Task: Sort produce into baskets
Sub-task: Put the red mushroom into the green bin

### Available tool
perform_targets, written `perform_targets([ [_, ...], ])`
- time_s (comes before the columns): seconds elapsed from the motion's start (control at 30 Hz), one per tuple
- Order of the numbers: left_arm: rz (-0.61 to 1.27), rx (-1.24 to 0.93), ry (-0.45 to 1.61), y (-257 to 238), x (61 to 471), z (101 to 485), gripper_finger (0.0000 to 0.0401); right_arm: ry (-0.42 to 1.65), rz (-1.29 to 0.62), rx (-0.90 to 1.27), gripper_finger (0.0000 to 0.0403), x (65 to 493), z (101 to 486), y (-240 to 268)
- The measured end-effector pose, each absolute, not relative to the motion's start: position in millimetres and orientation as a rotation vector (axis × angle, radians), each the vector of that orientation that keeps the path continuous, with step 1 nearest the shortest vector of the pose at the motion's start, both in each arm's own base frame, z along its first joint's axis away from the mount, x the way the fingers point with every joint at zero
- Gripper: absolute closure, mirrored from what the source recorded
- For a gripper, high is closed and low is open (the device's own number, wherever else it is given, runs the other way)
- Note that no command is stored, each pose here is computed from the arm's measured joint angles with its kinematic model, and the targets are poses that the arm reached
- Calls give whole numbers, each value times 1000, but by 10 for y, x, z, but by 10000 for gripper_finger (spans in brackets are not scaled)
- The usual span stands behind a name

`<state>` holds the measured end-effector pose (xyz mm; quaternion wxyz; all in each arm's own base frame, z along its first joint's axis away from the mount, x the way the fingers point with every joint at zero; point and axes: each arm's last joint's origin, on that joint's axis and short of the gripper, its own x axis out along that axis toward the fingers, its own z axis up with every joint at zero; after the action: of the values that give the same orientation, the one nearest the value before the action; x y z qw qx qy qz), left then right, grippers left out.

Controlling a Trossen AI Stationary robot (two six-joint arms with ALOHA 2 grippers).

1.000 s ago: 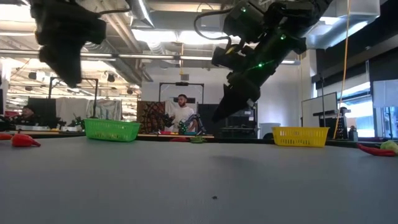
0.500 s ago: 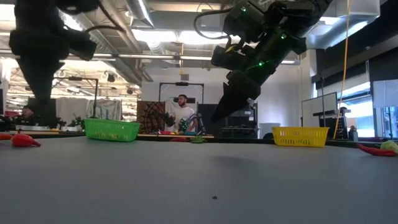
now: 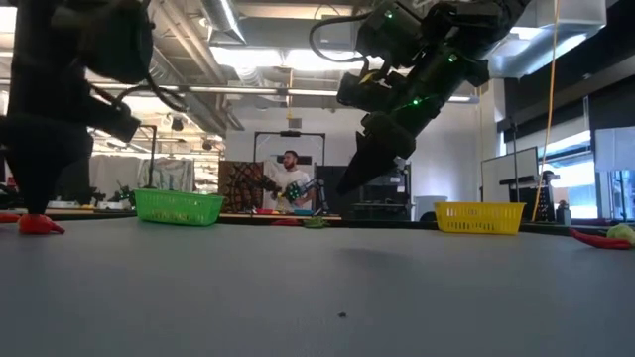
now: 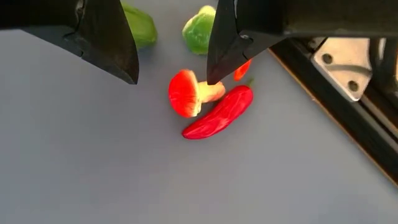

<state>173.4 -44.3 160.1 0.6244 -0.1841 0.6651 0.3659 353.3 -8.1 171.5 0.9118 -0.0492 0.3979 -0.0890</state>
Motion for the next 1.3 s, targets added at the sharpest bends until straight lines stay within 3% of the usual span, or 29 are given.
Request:
perform_targets([
  [0.37, 840, -443, 1506, -415, 1635, 1376, 220, 820, -183, -101, 198, 3533, 1715, -81],
  [0.9, 772, -405, 1510, -416, 1638, 1337, 338, 821, -183, -102, 198, 3532, 1714, -80],
  [1.3, 725, -389, 1489, -410, 1629, 1388, 346, 826, -180, -108, 198, 3529, 1711, -80],
])
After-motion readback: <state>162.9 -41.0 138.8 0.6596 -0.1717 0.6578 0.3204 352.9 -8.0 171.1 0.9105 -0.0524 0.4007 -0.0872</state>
